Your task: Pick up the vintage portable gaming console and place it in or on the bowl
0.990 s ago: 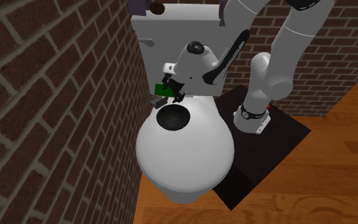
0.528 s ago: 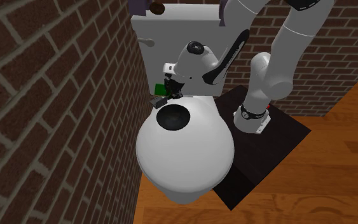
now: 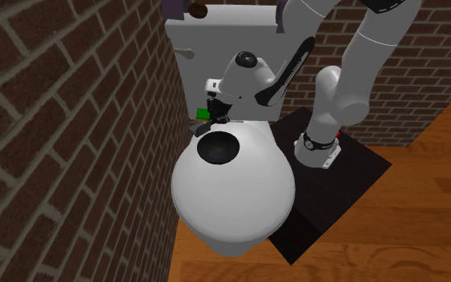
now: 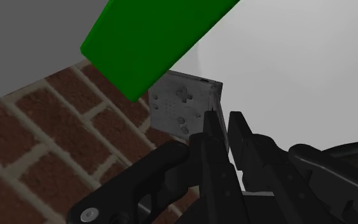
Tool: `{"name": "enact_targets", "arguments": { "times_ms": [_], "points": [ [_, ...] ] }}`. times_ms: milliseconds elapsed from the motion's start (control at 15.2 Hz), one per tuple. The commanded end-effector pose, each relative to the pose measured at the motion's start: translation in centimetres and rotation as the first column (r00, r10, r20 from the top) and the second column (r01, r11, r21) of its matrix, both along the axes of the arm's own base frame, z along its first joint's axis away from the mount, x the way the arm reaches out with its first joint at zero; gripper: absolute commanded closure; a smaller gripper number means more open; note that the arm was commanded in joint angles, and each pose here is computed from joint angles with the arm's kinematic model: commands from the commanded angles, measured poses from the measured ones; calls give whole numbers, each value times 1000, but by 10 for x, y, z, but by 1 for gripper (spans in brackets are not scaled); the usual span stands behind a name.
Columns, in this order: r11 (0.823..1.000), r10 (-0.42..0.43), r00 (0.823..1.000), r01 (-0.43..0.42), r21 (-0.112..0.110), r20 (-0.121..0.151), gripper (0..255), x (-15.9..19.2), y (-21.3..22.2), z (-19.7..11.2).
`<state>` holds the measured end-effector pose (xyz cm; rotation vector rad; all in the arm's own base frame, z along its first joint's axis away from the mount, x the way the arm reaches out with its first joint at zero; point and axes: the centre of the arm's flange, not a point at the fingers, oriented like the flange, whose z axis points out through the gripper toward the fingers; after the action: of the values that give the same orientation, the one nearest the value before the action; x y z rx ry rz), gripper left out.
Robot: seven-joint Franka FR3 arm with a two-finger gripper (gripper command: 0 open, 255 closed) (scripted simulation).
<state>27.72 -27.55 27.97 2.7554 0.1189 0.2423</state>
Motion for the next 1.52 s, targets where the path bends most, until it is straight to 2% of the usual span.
{"name": "enact_targets", "arguments": {
  "times_ms": [0, 1452],
  "points": [
    [1000, -1, 1000, 1, 1, 0, 255, -1, 0, 8],
    [1000, -1, 1000, 1, 1, 0, 255, -1, 0, 124]
  ]
}}
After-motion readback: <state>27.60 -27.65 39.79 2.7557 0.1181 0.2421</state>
